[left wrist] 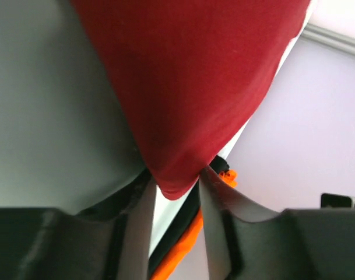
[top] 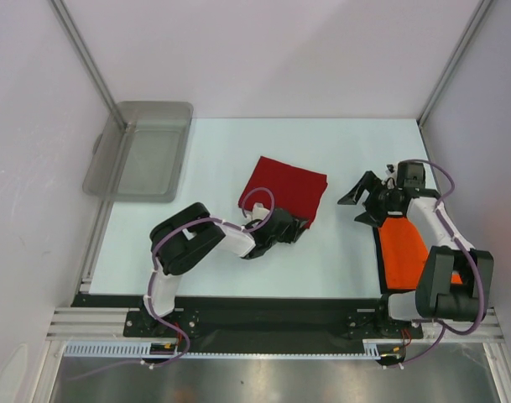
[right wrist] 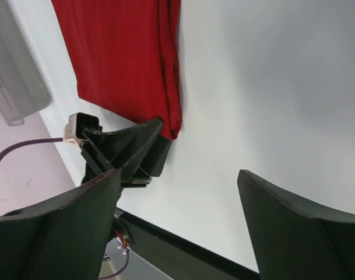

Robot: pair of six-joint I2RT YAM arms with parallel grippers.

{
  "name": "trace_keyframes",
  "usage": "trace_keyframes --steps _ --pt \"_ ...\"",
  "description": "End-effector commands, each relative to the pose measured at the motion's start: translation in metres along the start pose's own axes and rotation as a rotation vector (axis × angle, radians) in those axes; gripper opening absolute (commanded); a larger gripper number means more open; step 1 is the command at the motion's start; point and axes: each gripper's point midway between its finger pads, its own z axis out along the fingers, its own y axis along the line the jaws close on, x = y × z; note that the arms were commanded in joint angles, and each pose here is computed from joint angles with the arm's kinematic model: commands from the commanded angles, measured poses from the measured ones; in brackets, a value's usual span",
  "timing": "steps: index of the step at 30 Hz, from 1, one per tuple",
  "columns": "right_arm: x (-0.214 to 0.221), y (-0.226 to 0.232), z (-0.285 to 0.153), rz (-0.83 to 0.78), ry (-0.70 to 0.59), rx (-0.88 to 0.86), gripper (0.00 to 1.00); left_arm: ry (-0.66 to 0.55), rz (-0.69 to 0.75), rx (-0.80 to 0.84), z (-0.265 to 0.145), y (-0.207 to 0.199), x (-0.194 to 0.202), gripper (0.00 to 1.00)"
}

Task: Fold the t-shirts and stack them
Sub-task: Neatly place the folded tshirt to the corner

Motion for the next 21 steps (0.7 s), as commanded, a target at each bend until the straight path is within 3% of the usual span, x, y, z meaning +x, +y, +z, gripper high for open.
trace_keyframes --steps 1,6,7,12,21 --pt "-0.012 0.012 0.009 -0.004 0.018 -0.069 0.9 -0.005 0.022 -0.036 0.002 0.019 -0.003 0.34" --pt "-0.005 0.017 0.034 -0.004 0.118 -0.134 0.96 0.033 0.042 -0.005 -0.007 0.006 -0.002 0.23" --pt "-0.006 0.019 0.04 -0.012 0.124 -0.142 0.97 0.043 0.063 -0.011 -0.007 0.005 -0.002 0.16" --pt "-0.005 0.027 0.068 0.002 0.176 -0.188 0.94 0.092 0.078 0.005 -0.012 -0.01 -0.002 0.0" --pt "-0.021 0.04 0.097 0.015 0.197 -0.21 0.97 0.165 0.104 0.061 -0.032 -0.038 -0.001 0.0"
